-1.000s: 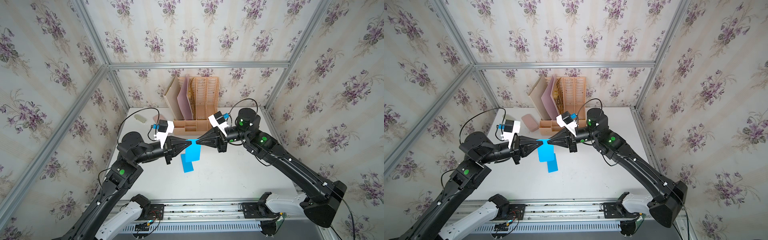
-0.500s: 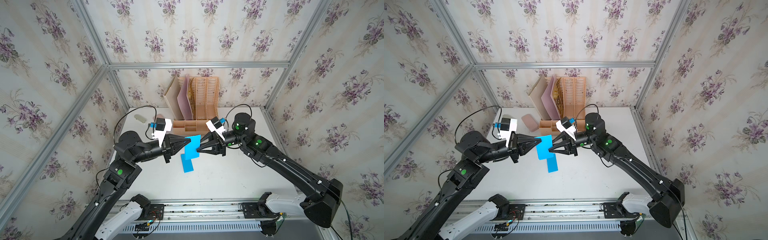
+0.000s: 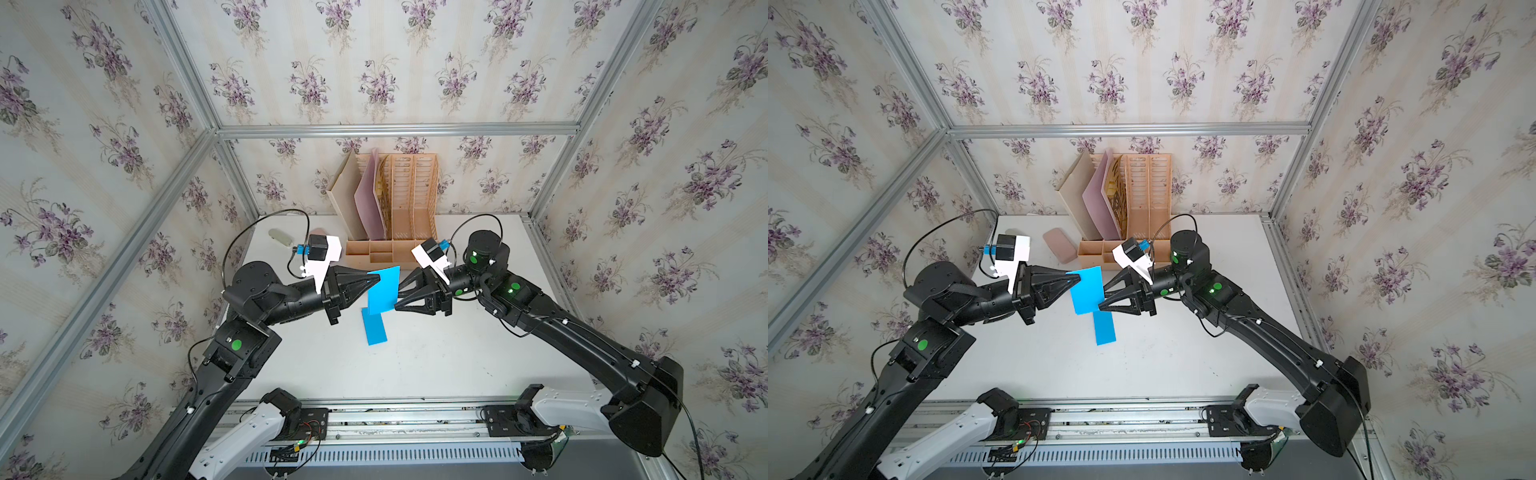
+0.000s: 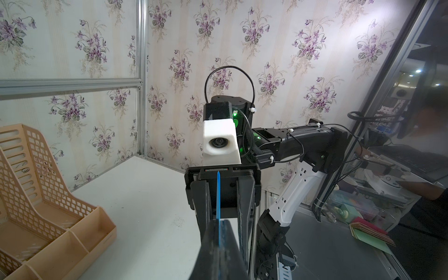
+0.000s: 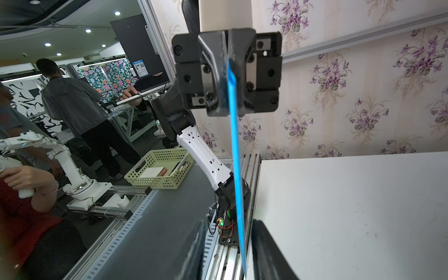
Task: Fold the square paper along the opposite sides
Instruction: Smooth out the paper.
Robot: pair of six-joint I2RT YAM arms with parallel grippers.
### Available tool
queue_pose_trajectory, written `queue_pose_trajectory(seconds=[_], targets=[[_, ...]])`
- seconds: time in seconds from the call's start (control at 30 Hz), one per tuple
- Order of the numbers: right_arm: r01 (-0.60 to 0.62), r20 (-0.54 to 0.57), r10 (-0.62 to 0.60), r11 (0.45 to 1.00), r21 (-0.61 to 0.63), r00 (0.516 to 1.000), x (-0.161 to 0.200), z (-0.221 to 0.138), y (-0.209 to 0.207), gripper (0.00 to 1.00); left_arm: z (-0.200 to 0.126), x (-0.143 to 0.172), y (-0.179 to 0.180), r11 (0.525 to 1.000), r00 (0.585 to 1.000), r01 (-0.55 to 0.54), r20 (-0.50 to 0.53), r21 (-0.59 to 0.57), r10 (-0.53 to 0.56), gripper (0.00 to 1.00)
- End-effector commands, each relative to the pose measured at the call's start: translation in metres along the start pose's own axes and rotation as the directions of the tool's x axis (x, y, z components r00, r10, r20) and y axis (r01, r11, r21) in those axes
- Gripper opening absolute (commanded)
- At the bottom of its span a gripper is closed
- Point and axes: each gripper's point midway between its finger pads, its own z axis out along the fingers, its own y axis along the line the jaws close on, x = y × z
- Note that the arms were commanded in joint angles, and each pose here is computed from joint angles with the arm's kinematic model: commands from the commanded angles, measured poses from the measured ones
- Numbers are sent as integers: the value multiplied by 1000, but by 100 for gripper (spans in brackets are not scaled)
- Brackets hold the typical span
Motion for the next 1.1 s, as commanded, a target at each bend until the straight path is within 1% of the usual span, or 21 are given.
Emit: queue_pose_trajectory(seconds=[0.0, 0.03, 0.07, 0.1, 0.13, 0.33, 0.37, 0.4, 0.47, 0.5, 0.57, 0.63, 0.7, 0.8, 0.93, 1.07], targets=[[5, 2, -5, 1000, -18, 1000, -2, 2, 2, 34, 0, -5, -1, 1000, 1000, -24, 12, 2, 24, 0], [6, 1, -6, 1000, -21, 1000, -2, 2, 2, 30, 0, -4, -1, 1000, 1000, -22, 11, 2, 22, 0], [7, 1, -7, 1000, -22, 1000, -2, 2, 3, 21, 0, -4, -1, 1000, 1000, -21, 9, 2, 21, 0], [8, 2, -8, 1000, -21, 1000, -2, 3, 2, 2, 0, -4, -1, 1000, 1000, -21, 10, 1, 21, 0], [8, 2, -8, 1000, -20, 1000, -2, 3, 2, 0, 0, -3, 0, 1000, 1000, -22, 9, -1, 22, 0], [13, 3, -13, 1000, -5, 1000, -1, 1, 4, 0, -1, -3, 2, 1000, 1000, -21, 7, -17, 21, 0], [10, 3, -10, 1000, 20, 1000, -1, 1, 1, 18, -1, -3, 3, 1000, 1000, -20, 7, -23, 20, 0], [2, -3, -2, 999, 49, 1000, 0, 0, -4, 39, -2, -1, 4, 999, 1000, -18, 5, -31, 18, 0], [-11, -17, 13, 994, 108, 1000, 6, -2, -12, 57, -2, 1, 8, 998, 1000, -10, 2, -55, 10, 0], [-21, -22, 24, 988, 156, 999, 9, -4, -18, 62, -3, 3, 12, 997, 1000, -6, -1, -78, 6, 0], [-43, -35, 53, 970, 241, 998, 18, -9, -27, 69, -3, 10, 21, 993, 1000, 10, -11, -121, -12, 0], [-64, -41, 80, 948, 312, 996, 26, -16, -32, 72, -5, 18, 34, 982, 999, 35, -14, -183, -38, 0], [-81, -48, 107, 922, 379, 993, 33, -25, -34, 78, -4, 29, 47, 970, 997, 73, -19, -234, -80, 0], [-88, -68, 135, 882, 463, 989, 43, -36, -33, 81, 1, 47, 60, 955, 988, 145, -23, -258, -156, 0], [-84, -118, 177, 830, 551, 977, 58, -47, -33, 81, 11, 82, 77, 930, 963, 244, -46, -274, -266, 0], [-67, -188, 244, 758, 649, 951, 82, -59, -41, 83, 18, 118, 95, 897, 933, 321, -59, -303, -354, 0]])
